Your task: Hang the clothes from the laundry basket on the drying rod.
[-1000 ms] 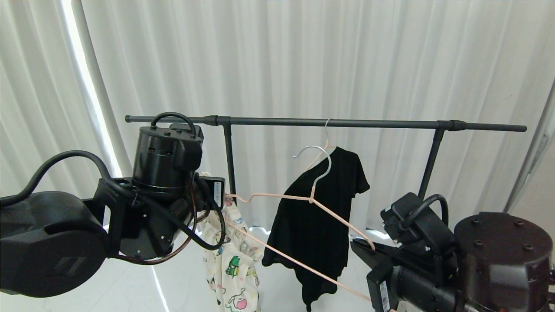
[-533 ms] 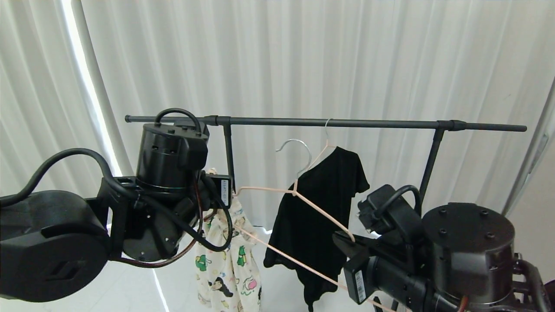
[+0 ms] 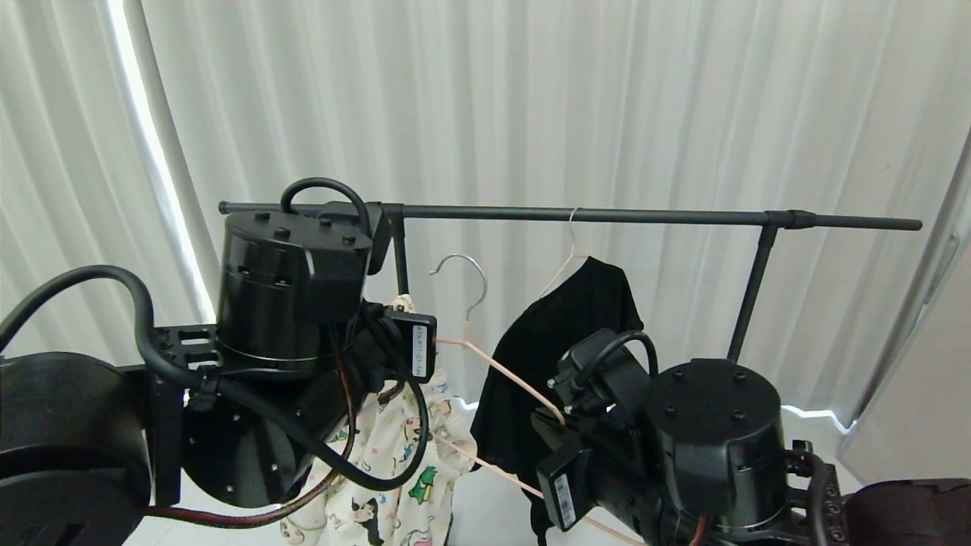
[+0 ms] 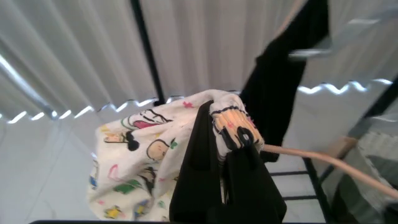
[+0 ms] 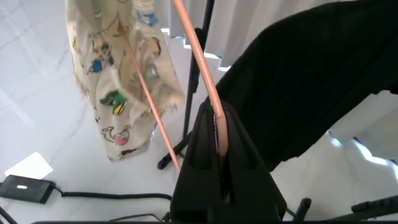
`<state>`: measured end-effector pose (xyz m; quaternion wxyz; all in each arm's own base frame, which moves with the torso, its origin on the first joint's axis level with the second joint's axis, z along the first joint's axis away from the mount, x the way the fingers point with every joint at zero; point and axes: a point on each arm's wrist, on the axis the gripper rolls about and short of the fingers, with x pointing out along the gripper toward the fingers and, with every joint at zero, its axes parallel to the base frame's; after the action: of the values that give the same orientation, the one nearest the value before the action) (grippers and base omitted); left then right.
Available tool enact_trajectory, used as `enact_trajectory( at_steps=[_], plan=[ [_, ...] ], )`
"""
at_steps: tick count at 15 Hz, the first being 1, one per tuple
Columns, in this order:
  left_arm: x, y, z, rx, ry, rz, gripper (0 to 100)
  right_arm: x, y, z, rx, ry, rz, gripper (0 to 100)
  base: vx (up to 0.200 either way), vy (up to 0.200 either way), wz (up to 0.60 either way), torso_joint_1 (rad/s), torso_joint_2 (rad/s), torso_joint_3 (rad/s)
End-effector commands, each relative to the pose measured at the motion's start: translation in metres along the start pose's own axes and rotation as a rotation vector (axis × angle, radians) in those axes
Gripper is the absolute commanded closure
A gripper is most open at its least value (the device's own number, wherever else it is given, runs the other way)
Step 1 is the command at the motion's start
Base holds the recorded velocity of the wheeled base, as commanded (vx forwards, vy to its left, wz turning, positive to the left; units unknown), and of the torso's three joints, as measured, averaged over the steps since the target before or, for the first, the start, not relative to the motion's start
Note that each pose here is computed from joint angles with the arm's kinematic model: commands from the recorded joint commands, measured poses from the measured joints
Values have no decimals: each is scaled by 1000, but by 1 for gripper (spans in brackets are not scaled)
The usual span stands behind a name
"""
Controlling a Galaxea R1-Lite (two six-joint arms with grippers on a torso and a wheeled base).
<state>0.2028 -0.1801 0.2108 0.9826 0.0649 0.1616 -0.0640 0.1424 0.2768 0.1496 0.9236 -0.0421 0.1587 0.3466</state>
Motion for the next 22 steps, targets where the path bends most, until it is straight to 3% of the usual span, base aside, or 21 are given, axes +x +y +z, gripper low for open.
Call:
enact_trajectory(
  at_steps=[1,4,6,13,19,22],
  plan=[
    [-19,-11,6,6,-38,-79,100,10,7,-3,-6,12,5,100,0,0,0,0,0,0],
    [-39,-12,12,116,-79,-223,100,11,8,-2,2,9,10,100,0,0,0,0,0,0],
    [-36,-7,11,164,-80,-229,100,9,8,-1,28,2,12,100,0,0,0,0,0,0],
    [-16,22,15,135,-62,-95,100,-8,6,14,62,-52,24,100,0,0,0,0,0,0],
    [-32,13,26,127,-118,-241,100,-15,17,12,50,-50,69,100,0,0,0,0,0,0],
    [-37,15,20,134,-110,-270,100,-17,19,12,61,-51,75,100,0,0,0,0,0,0]
  ],
)
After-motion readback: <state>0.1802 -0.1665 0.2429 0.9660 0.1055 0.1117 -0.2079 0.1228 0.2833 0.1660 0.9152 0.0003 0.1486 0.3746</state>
